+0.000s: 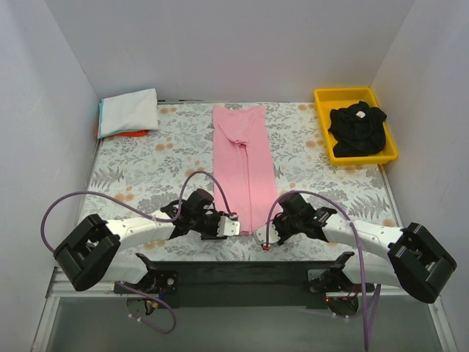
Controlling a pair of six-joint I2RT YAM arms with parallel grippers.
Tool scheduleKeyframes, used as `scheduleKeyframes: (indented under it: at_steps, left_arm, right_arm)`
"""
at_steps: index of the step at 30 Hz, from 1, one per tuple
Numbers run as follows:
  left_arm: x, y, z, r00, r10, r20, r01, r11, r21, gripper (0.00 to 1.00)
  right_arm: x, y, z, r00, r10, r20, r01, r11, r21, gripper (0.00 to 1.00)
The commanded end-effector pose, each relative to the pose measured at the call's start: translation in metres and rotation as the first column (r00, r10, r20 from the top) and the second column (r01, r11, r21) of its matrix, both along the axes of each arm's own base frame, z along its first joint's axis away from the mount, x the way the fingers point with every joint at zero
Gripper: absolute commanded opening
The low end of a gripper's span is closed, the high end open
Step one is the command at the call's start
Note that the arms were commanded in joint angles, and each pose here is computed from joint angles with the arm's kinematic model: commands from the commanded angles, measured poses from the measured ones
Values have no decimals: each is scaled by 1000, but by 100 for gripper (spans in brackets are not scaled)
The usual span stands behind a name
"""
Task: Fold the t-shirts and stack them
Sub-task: Fold the tshirt
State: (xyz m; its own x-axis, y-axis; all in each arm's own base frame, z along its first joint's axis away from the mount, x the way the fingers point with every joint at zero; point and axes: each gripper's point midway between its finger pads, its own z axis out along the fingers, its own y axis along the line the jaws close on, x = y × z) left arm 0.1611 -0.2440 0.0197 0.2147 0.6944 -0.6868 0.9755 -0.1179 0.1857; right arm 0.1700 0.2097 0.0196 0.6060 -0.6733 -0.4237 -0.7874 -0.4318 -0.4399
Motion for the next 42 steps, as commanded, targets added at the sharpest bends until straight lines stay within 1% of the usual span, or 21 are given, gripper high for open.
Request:
scheduleKeyframes:
  at_steps: [1,2,3,5,7,8,9,10,12,14,17,20,21,24,28,30,34,36,37,38,42]
  left_arm:
    - [-2,18,-25,1000,5,4,-5,994,110,28]
    - [-4,21,-28,1000,1,6,-2,993,121,16]
    - [-4,22,-30,1000,-9,15,7,992,127,9]
    - [-5,24,-30,1000,-14,23,11,992,129,0]
    - [-4,19,-19,999,-22,45,18,995,100,0]
    - [-11,23,-17,999,-34,22,31,993,114,0]
    - [-15,14,1,997,-74,28,72,995,64,0]
    - [-27,21,3,993,-116,-2,115,989,88,0]
    - [-41,11,33,984,-176,22,175,984,19,0]
    - [-57,11,54,983,-183,-10,183,983,-11,0]
    - [-68,13,81,982,-181,-55,180,983,-27,0]
    - [-64,15,105,986,-169,-9,169,985,-36,0]
    - [-62,15,111,988,-157,11,158,986,-45,0]
    - [-56,16,129,990,-129,55,132,989,-68,0]
    - [-38,13,144,987,-88,132,99,992,-76,0]
    - [-28,11,153,983,-64,172,81,992,-94,0]
    - [1,5,166,970,-26,242,58,990,-129,0]
    - [21,7,176,968,16,252,25,987,-157,0]
    - [31,7,179,965,30,260,15,985,-169,0]
    - [48,14,173,967,72,243,-34,987,-159,0]
    - [79,21,168,958,93,271,-52,986,-156,0]
  right_arm:
    - [-21,-13,-19,995,-30,-93,22,996,-81,1]
    - [-22,-13,-19,995,-37,-98,29,996,-82,1]
    - [-22,-12,-18,995,-36,-94,29,996,-79,1]
    - [-25,-9,-17,995,-32,-93,24,996,-82,1]
    - [-29,-7,-12,993,-51,-104,42,995,-85,1]
    - [-35,-4,-9,993,-38,-113,28,996,-85,1]
    - [-38,-3,-5,990,-51,-130,41,996,-79,1]
    - [-45,-1,2,987,-40,-154,28,996,-82,1]
    - [-47,2,12,985,-50,-163,38,997,-73,1]
    - [-55,9,31,990,-8,-139,1,999,-46,1]
    - [-72,27,74,994,47,-97,-44,998,38,1]
    - [-68,33,101,997,9,-80,-6,999,47,1]
    - [-66,30,101,997,-5,-76,6,1000,20,1]
    - [-48,35,120,1000,-8,27,7,999,40,1]
    - [-22,35,135,988,-19,152,17,1000,13,1]
    - [-11,37,141,983,-15,185,13,1000,11,1]
    - [16,41,162,972,-30,233,23,999,35,1]
    - [24,45,161,975,-6,221,-1,999,33,1]
    - [35,42,161,975,-28,221,20,999,36,1]
    - [44,43,166,971,-32,236,22,999,45,1]
    - [81,45,168,964,-44,264,31,998,51,1]
